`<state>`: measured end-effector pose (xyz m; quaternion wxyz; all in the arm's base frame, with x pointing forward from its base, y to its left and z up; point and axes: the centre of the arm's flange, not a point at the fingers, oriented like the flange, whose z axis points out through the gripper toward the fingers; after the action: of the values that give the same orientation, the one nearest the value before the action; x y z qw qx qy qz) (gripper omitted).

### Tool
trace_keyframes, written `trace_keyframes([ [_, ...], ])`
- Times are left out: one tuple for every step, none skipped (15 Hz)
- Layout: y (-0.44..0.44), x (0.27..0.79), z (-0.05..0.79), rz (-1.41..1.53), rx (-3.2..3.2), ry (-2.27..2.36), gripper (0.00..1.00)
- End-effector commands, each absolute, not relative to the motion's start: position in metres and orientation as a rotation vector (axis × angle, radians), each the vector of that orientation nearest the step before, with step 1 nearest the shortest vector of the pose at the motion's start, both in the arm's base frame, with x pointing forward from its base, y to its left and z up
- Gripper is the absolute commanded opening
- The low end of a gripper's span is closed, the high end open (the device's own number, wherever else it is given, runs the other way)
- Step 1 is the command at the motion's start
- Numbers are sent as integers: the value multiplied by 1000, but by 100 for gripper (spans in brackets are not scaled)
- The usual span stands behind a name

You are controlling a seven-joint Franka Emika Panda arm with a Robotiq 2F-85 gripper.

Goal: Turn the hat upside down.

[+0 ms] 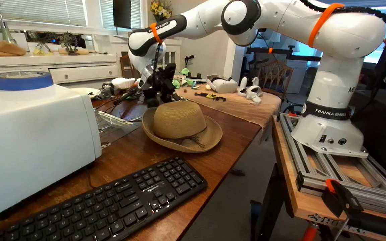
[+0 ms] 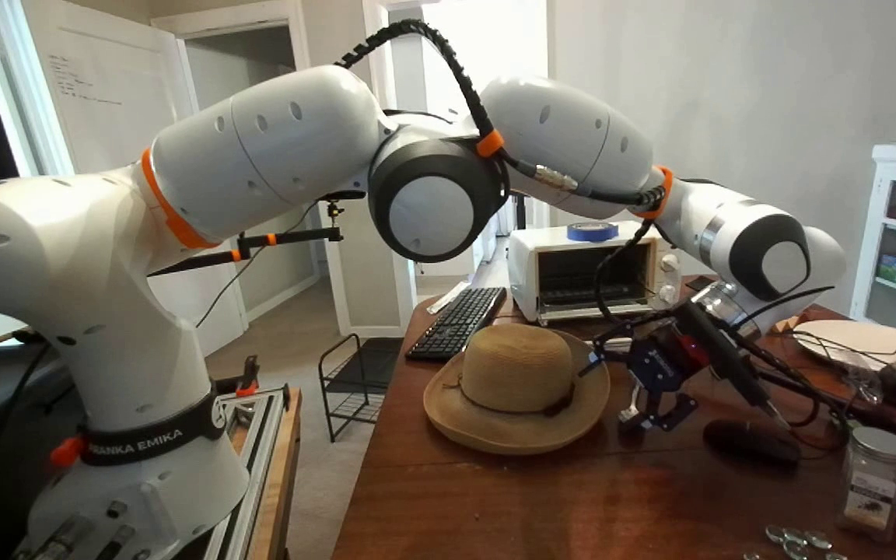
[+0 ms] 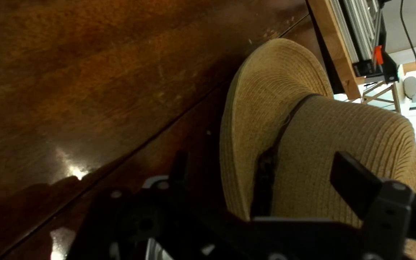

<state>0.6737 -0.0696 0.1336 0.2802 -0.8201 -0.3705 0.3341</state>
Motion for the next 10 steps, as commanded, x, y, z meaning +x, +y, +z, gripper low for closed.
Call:
trace_keyframes([
  [-62,667,128,850,-2215,-966,100],
  [-60,667,128,849,-2207,-968,100],
  [-58,666,128,850,-2202,-972,100],
  [-56,666,128,850,-2191,-980,98],
  [-54,665,128,852,-2186,-979,92],
  [-53,665,127,854,-2181,-978,89],
  [-52,666,127,854,-2173,-980,72],
  [-51,666,126,854,-2167,-982,64],
  [-50,665,126,854,-2163,-982,56],
  [-50,665,125,854,-2159,-982,47],
])
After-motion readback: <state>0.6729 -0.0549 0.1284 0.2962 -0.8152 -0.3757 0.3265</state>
